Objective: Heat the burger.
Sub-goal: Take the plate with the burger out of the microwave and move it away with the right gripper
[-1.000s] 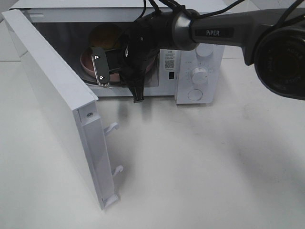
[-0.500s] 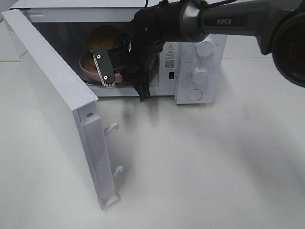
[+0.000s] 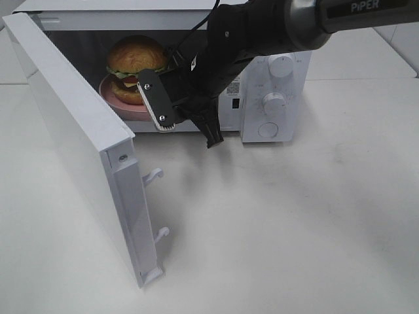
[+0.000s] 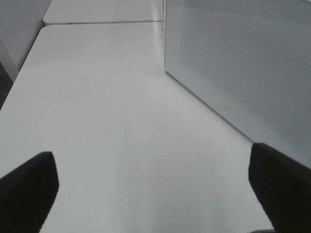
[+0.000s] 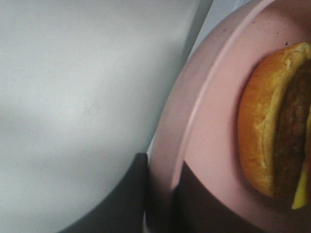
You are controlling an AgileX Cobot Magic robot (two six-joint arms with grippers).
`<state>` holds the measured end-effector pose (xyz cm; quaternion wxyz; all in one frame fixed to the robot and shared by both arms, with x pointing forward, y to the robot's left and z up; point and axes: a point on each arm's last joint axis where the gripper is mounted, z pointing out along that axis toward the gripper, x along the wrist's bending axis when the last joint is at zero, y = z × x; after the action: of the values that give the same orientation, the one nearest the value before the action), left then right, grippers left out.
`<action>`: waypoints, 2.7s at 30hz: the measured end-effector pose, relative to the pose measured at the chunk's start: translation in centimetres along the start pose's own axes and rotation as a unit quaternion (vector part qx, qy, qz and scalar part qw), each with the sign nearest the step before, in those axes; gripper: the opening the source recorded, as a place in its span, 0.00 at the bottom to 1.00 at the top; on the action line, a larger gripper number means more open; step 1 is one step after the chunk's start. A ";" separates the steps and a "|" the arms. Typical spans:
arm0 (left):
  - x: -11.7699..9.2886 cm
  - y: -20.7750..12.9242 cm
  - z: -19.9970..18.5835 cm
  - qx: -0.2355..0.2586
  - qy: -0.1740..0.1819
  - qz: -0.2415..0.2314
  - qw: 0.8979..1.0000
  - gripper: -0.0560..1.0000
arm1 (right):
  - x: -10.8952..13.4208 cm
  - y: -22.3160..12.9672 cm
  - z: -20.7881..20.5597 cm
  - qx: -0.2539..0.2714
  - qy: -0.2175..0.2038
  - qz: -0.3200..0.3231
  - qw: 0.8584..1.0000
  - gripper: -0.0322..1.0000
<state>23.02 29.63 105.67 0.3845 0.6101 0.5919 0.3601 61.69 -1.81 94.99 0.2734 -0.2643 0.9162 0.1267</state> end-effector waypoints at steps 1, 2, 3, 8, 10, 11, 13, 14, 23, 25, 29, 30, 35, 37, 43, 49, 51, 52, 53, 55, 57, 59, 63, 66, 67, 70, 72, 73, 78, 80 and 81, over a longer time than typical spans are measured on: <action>0.0 0.0 0.0 0.000 0.000 0.000 1.000 0.99 | 0.2 0.1 -0.3 -0.005 0.000 -0.002 1.000 0.13; 0.0 0.0 0.0 0.000 0.000 0.000 1.000 0.99 | 0.2 0.1 -0.3 -0.005 0.000 -0.002 1.000 0.13; 0.0 0.0 0.0 0.000 0.000 0.000 1.000 0.99 | 0.4 0.2 -0.8 -0.012 -0.004 -0.009 1.000 0.13; 0.0 0.0 0.0 0.000 0.000 0.000 1.000 0.99 | 1.5 0.3 -1.9 -0.017 0.002 -0.019 1.000 0.13; 0.0 0.0 0.0 0.000 0.000 0.000 1.000 0.99 | 1.7 0.3 -2.0 -0.017 0.003 -0.022 1.000 0.13; 0.0 0.0 0.0 0.000 0.000 0.000 1.000 0.99 | 2.2 0.2 -2.3 -0.016 0.006 -0.024 1.000 0.13; 0.0 0.0 0.0 0.000 0.000 0.000 1.000 0.99 | 2.6 0.2 -2.5 -0.015 0.007 -0.025 1.000 0.13; 0.0 0.0 0.0 0.000 0.000 0.000 1.000 0.99 | 2.7 0.2 -2.8 -0.015 0.005 -0.025 1.000 0.13; 0.0 0.0 0.0 0.000 0.000 0.000 1.000 0.99 | 4.7 0.2 -4.7 -0.014 0.010 -0.042 0.999 0.13; 0.0 0.0 0.0 0.000 0.000 0.000 1.000 0.99 | 5.9 0.2 -5.7 -0.014 0.014 -0.050 0.999 0.13; 0.0 0.0 0.0 0.000 0.000 0.000 1.000 0.99 | 6.9 0.2 -6.6 -0.014 0.020 -0.051 0.998 0.13; 0.0 0.0 0.0 0.000 0.000 0.000 1.000 0.99 | 7.2 0.2 -6.9 -0.014 0.021 -0.051 0.998 0.13; 0.0 0.0 0.0 0.000 0.000 0.000 1.000 0.99 | 8.6 0.1 -8.3 -0.013 0.023 -0.049 0.998 0.13; 0.0 0.0 0.0 0.000 0.000 0.000 1.000 0.99 | 9.2 0.1 -9.0 -0.012 0.021 -0.048 0.999 0.13; 0.0 0.0 0.0 0.000 0.000 0.000 1.000 0.99 | 10.8 0.0 -11.4 -0.011 0.007 -0.043 0.999 0.13; 0.0 0.0 0.0 0.000 0.000 0.000 1.000 0.99 | 12.3 0.0 -13.0 -0.011 0.004 -0.032 0.999 0.13; 0.0 0.0 0.0 0.000 0.000 0.000 1.000 0.99 | 13.2 -0.1 -13.8 -0.011 0.003 -0.030 0.999 0.13; 0.0 0.0 0.0 0.000 0.000 0.000 1.000 0.99 | 13.2 -0.1 -13.8 -0.011 0.003 -0.030 0.999 0.13; 0.0 0.0 0.0 0.000 0.000 0.000 1.000 0.99 | 13.9 -0.1 -14.5 -0.012 0.001 -0.030 0.999 0.13; 0.0 0.0 0.0 0.000 0.000 0.000 1.000 0.99 | 14.3 -0.1 -14.8 -0.012 0.000 -0.030 0.999 0.13; 0.0 0.0 0.0 0.000 0.000 0.000 1.000 0.99 | 14.9 -0.1 -15.4 -0.012 -0.003 -0.027 1.000 0.13; 0.0 0.0 0.0 0.000 0.000 0.000 1.000 0.99 | 15.8 -0.2 -16.3 -0.012 -0.009 -0.019 1.000 0.13; 0.0 0.0 0.0 0.000 0.000 0.000 1.000 0.99 | 16.9 -0.2 -17.6 -0.013 -0.021 -0.009 1.000 0.13; 0.0 0.0 0.0 0.000 0.000 0.000 1.000 0.99 | 17.6 -0.2 -18.4 -0.014 -0.031 0.000 0.999 0.13; 0.0 0.0 0.0 0.000 0.000 0.000 1.000 0.99 | 17.6 -0.2 -18.4 -0.014 -0.031 0.000 0.999 0.13; 0.0 0.0 0.0 0.000 0.000 0.000 1.000 0.99 | 18.5 -0.3 -19.2 -0.015 -0.037 0.009 0.999 0.13; 0.0 0.0 0.0 0.000 0.000 0.000 1.000 0.99 | 19.0 -0.3 -19.7 -0.016 -0.038 0.013 0.999 0.13; 0.0 0.0 0.0 0.000 0.000 0.000 1.000 0.99 | 19.5 -0.3 -20.2 -0.014 -0.037 0.011 0.999 0.13; 0.0 0.0 0.0 0.000 0.000 0.000 1.000 0.99 | 21.0 -0.6 -21.4 -0.003 -0.035 0.017 0.999 0.13; 0.0 0.0 0.0 0.000 0.000 0.000 1.000 0.99 | 21.2 -0.7 -21.7 0.000 -0.036 0.020 0.999 0.13; 0.0 0.0 0.0 0.000 0.000 0.000 1.000 0.99 | 21.7 -0.8 -22.1 0.008 -0.034 0.026 0.999 0.13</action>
<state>23.02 29.63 105.67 0.3845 0.6101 0.5919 0.3601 37.13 -19.83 100.68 0.3031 -0.2338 0.9138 0.1356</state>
